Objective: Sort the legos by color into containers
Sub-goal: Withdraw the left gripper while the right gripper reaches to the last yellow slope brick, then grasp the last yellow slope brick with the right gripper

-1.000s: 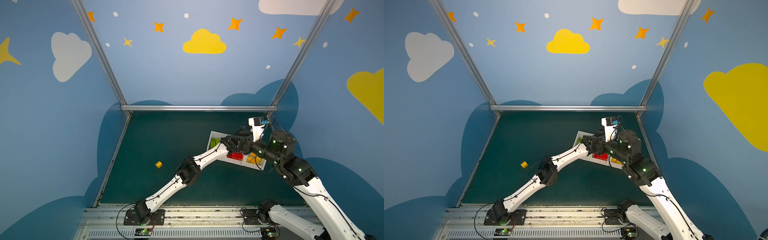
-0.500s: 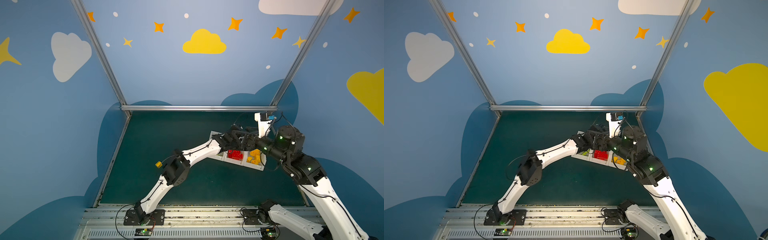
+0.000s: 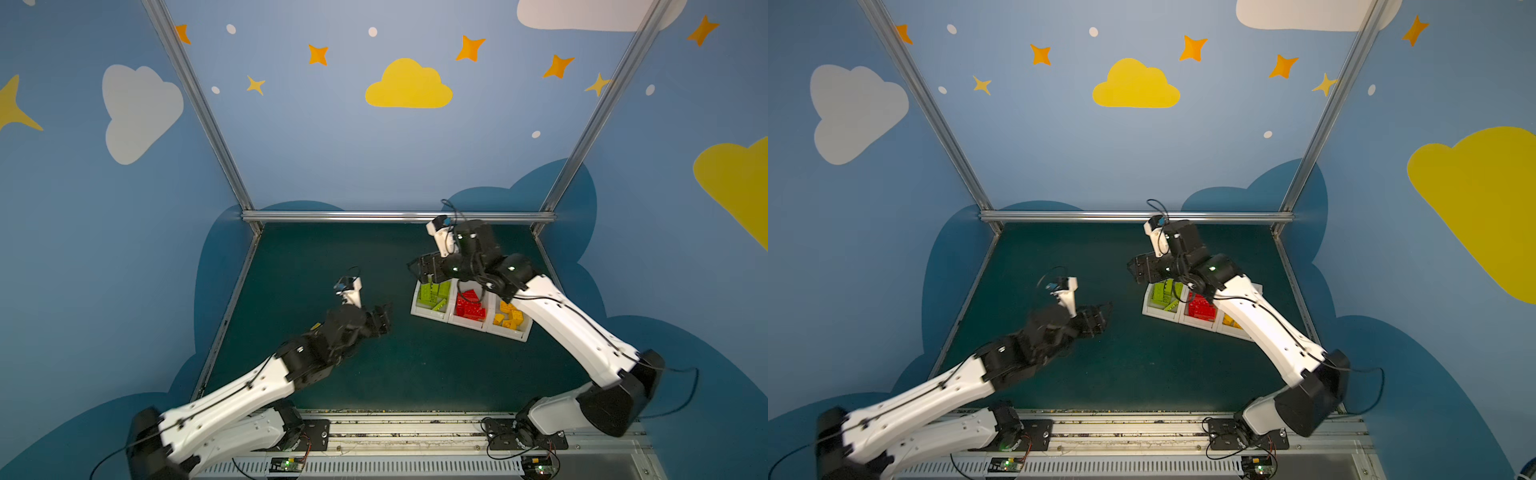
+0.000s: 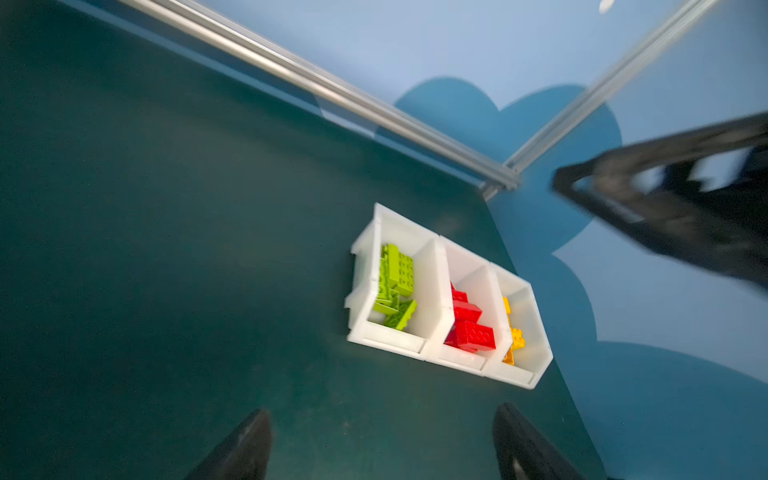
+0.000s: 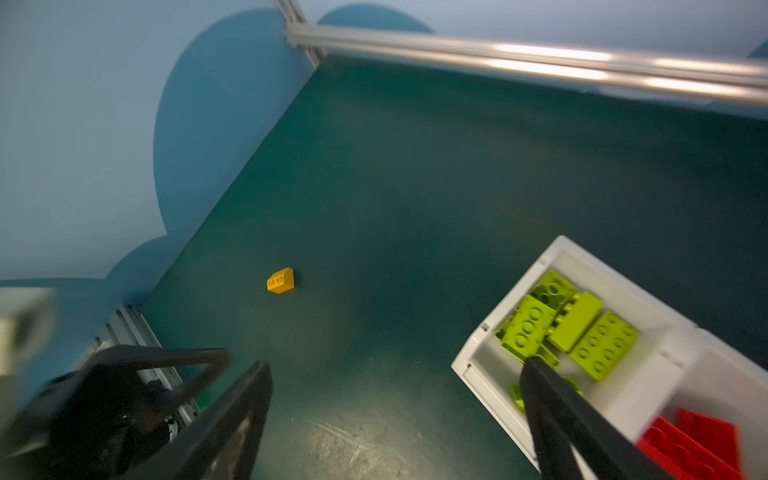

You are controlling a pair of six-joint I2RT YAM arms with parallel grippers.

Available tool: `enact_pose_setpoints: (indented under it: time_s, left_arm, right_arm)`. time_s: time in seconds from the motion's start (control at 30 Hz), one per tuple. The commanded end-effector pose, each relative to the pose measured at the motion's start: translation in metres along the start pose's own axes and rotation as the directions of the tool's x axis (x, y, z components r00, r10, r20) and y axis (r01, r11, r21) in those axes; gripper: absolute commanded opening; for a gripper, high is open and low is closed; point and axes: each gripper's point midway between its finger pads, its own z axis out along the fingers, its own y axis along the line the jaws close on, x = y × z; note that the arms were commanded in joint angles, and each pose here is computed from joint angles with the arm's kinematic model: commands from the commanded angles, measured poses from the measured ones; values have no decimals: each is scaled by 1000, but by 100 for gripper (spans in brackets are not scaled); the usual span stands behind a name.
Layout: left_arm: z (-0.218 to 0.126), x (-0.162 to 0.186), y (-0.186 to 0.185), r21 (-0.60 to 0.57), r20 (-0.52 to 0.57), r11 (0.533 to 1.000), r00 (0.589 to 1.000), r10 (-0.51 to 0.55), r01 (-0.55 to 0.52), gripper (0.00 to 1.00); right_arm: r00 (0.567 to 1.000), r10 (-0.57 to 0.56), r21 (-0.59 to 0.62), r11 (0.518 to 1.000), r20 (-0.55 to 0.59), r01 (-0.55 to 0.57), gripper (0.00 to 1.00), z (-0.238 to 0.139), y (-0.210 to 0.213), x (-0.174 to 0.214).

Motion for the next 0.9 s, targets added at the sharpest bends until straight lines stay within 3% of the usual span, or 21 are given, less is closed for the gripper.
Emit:
enact_pose_setpoints:
  time_s: [0.0, 0.2, 0.33, 0.57, 0.87]
  left_arm:
    - [-51, -15, 60, -147, 112, 989, 994, 3, 13, 83]
    - [-129, -43, 87, 30, 296, 996, 951, -84, 79, 87]
    - [-148, -49, 87, 23, 269, 999, 962, -53, 48, 87]
    - [-166, -64, 89, 46, 332, 997, 941, -68, 56, 88]
    - [-169, -70, 90, 36, 358, 999, 932, -48, 38, 89]
  right_arm:
    - [999, -45, -83, 996, 2, 45, 91, 37, 27, -10]
    - [973, -176, -156, 976, -147, 153, 91, 150, 86, 42]
    - [958, -233, -173, 964, -167, 205, 93, 198, 118, 75]
    - [940, -285, -210, 946, -185, 246, 94, 245, 153, 116]
    - [916, -340, -267, 922, -214, 280, 92, 275, 179, 148]
